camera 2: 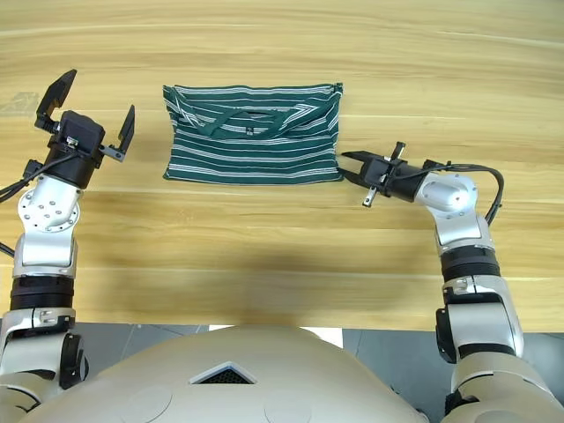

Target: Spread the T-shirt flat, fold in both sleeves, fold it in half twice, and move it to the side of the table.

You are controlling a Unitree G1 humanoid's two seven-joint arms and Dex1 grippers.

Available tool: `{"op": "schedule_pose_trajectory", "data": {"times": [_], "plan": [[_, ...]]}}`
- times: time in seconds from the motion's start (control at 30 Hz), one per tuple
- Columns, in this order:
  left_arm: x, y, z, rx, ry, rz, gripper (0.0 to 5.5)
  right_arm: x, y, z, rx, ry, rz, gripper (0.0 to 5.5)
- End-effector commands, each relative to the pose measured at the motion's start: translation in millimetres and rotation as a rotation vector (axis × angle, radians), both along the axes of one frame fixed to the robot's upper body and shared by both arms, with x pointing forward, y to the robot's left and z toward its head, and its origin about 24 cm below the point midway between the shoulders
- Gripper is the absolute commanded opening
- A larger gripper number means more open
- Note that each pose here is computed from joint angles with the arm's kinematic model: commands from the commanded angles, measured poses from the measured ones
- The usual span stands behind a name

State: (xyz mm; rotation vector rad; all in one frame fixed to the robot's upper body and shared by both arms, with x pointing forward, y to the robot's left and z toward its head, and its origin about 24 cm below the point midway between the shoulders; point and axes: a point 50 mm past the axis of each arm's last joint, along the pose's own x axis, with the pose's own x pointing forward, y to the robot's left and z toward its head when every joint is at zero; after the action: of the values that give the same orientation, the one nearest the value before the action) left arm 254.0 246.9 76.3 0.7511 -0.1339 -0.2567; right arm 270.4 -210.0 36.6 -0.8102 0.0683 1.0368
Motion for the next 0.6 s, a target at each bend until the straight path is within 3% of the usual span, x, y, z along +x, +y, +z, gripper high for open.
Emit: {"op": "schedule_pose_trajectory", "data": {"times": [0.03,0.37,0.6], "plan": [[-1,-15,-3,0.01,0.025,-0.042,4.28,10,22,-2,-0.034,-0.058,0.032,1.24],[-2,-36,-22,0.017,0.088,-0.105,4.28,23,40,-4,-0.043,-0.067,0.054,1.24],[-7,-32,-19,0.054,0.086,-0.106,4.28,-1,8,-37,-0.292,0.175,0.147,1.24]]}}
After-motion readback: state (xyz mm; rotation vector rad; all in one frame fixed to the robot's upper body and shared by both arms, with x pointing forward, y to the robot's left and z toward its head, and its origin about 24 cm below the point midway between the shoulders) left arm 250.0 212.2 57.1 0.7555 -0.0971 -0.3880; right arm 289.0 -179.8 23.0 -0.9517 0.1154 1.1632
